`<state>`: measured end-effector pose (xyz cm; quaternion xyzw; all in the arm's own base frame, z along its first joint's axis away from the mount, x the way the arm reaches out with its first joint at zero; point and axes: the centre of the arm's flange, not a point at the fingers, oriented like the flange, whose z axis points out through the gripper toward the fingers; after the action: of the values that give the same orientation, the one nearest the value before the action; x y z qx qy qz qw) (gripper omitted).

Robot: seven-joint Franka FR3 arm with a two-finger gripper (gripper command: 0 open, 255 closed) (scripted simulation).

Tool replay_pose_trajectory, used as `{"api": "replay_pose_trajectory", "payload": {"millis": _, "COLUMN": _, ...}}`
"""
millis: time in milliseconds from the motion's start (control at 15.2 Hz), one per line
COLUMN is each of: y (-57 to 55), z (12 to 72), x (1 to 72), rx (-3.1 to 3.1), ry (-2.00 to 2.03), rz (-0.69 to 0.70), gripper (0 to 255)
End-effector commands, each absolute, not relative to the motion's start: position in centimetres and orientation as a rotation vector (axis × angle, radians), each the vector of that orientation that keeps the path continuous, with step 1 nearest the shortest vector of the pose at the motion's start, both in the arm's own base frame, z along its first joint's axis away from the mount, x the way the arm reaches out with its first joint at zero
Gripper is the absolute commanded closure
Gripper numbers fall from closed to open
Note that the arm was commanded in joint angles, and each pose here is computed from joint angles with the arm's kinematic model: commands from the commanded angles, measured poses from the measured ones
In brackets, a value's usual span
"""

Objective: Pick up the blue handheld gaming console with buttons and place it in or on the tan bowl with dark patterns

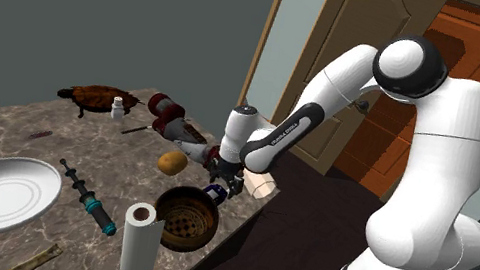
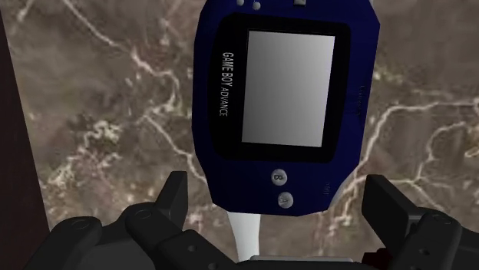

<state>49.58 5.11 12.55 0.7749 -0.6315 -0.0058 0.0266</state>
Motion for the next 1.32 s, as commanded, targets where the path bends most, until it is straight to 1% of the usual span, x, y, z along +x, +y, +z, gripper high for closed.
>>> {"api": "replay_pose_trajectory", "payload": {"millis": 0, "y": 5.1, "z": 12.5, "x": 49.6, "rx": 2.394, "ry": -1.951, "rz": -0.018, "gripper": 0}}
{"api": "replay_pose_trajectory", "payload": {"millis": 132, "y": 5.1, "z": 12.5, "x": 49.6, "rx": 2.394, "ry": -1.951, "rz": -0.018, "gripper": 0}}
{"api": "replay_pose_trajectory", "payload": {"millis": 198, "y": 5.1, "z": 12.5, "x": 49.6, "rx": 2.394, "ry": -1.951, "rz": -0.018, "gripper": 255}}
{"api": "replay_pose_trajectory", "payload": {"millis": 792, "y": 5.1, "z": 12.5, "x": 49.6, "rx": 2.394, "ry": -1.951, "rz": -0.018, "gripper": 255}}
{"api": "replay_pose_trajectory", "payload": {"millis": 1254, "y": 5.1, "z": 16.2, "x": 49.6, "rx": 2.394, "ry": -1.951, "rz": -0.018, "gripper": 255}}
